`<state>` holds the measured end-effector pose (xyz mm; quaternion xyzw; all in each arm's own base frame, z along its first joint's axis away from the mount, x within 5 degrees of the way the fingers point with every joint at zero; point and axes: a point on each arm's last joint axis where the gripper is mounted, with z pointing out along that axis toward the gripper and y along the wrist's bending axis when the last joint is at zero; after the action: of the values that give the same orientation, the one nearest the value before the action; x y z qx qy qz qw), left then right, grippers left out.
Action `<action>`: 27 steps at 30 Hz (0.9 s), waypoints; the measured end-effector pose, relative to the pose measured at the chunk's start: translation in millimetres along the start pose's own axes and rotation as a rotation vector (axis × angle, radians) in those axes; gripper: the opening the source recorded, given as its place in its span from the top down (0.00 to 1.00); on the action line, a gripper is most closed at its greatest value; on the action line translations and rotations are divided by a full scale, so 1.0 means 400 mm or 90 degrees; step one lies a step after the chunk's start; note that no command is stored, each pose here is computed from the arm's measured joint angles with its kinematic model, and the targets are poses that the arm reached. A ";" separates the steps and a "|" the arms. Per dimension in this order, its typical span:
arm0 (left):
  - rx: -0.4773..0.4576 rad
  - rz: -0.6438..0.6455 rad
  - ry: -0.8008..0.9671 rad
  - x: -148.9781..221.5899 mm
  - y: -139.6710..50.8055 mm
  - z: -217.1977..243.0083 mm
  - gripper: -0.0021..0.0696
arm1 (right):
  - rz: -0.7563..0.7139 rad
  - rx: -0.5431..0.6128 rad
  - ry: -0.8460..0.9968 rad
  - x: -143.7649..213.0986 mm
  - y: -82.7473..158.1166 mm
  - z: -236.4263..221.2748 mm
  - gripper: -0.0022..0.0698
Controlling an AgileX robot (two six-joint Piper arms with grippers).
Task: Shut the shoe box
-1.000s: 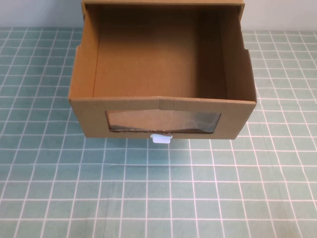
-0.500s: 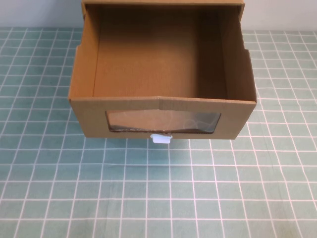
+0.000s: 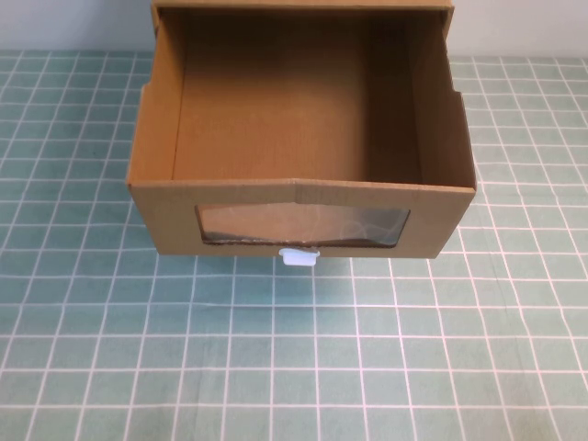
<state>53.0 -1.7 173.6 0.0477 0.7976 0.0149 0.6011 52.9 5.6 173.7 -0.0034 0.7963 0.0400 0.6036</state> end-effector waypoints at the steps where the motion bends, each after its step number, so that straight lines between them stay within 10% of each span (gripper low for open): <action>1: 0.002 -0.007 -0.002 -0.001 -0.001 0.000 0.98 | 0.000 0.000 0.000 0.000 0.000 0.000 0.99; 9: 0.007 -0.030 -0.003 -0.001 -0.003 0.000 0.98 | 0.000 0.000 0.000 0.000 0.000 0.000 0.99; 18: 0.053 -0.362 -0.109 -0.041 -0.007 -0.003 0.98 | 0.000 0.000 0.000 0.000 0.000 0.000 0.99; 27: 0.059 -0.409 -0.174 -0.063 0.000 -0.009 0.98 | 0.000 0.000 0.001 0.000 0.000 0.000 0.99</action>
<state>56.5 -4.1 198.5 -0.1765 0.6839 -0.2176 0.6736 52.9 5.7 173.6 -0.0035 0.7967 0.0400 0.6031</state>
